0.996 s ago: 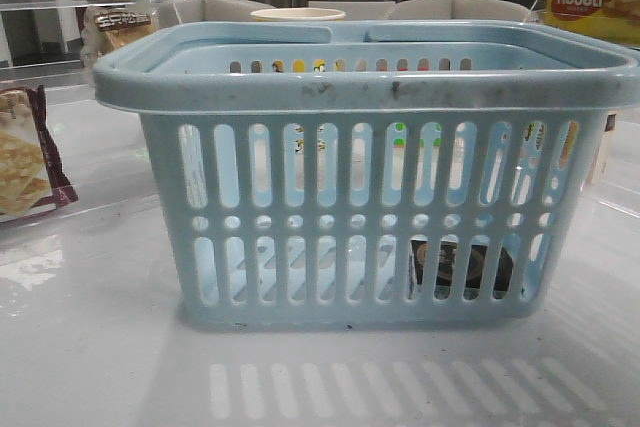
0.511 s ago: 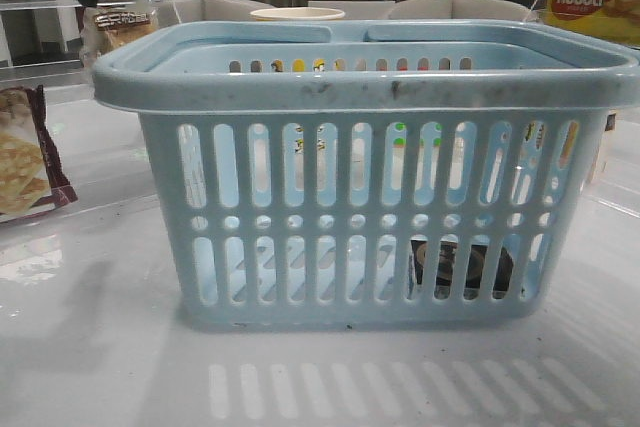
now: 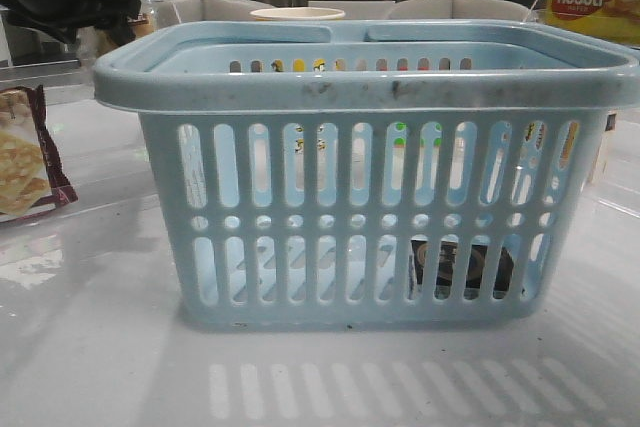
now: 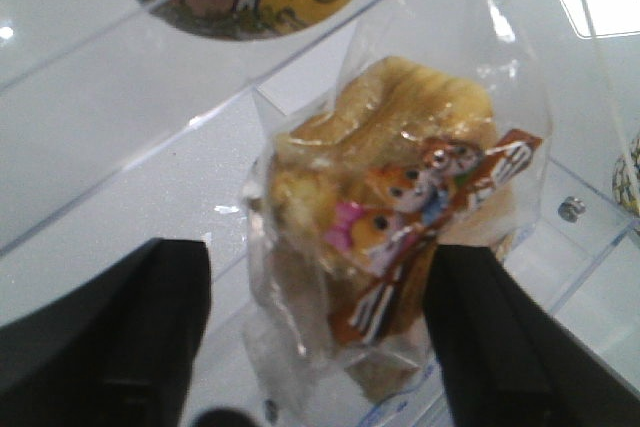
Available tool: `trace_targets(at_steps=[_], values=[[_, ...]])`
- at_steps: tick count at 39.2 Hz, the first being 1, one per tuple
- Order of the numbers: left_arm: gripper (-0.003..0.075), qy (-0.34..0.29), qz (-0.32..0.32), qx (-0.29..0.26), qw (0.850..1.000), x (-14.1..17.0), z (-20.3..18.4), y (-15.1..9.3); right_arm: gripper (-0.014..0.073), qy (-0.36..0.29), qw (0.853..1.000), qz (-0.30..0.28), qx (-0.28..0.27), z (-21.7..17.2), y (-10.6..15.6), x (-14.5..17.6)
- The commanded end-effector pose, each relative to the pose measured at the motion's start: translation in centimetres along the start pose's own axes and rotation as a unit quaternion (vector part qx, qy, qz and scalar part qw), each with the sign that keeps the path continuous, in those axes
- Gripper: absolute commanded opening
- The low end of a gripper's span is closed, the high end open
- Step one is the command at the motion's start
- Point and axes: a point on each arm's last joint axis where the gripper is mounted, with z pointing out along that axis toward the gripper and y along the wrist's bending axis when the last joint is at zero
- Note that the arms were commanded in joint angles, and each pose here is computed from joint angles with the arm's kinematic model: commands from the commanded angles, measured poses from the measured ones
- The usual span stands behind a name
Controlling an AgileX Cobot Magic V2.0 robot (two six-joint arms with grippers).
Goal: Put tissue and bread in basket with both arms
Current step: 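Grasp the bread in its clear bag with the left gripper and lift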
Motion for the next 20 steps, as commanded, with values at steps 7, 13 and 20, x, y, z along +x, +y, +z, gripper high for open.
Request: trace_targets(at_steps=[7,13,20], values=[[0.0155,-0.096,0.002,-0.004,0.995,-5.6,-6.7,0.0,0.0522,-0.049,0.999,-0.009,0.008,-0.6,-0.2,-1.3],[0.009,-0.094,0.01,0.011,0.995,-7.8,-14.2,-1.0,0.0522,-0.049,0.999,-0.009,0.008,-0.6,-0.2,-1.3],[0.009,-0.09,0.033,0.046,0.994,-8.6,-20.4,-3.8,0.0522,-0.049,0.999,-0.009,0.008,-0.6,-0.2,-1.3]])
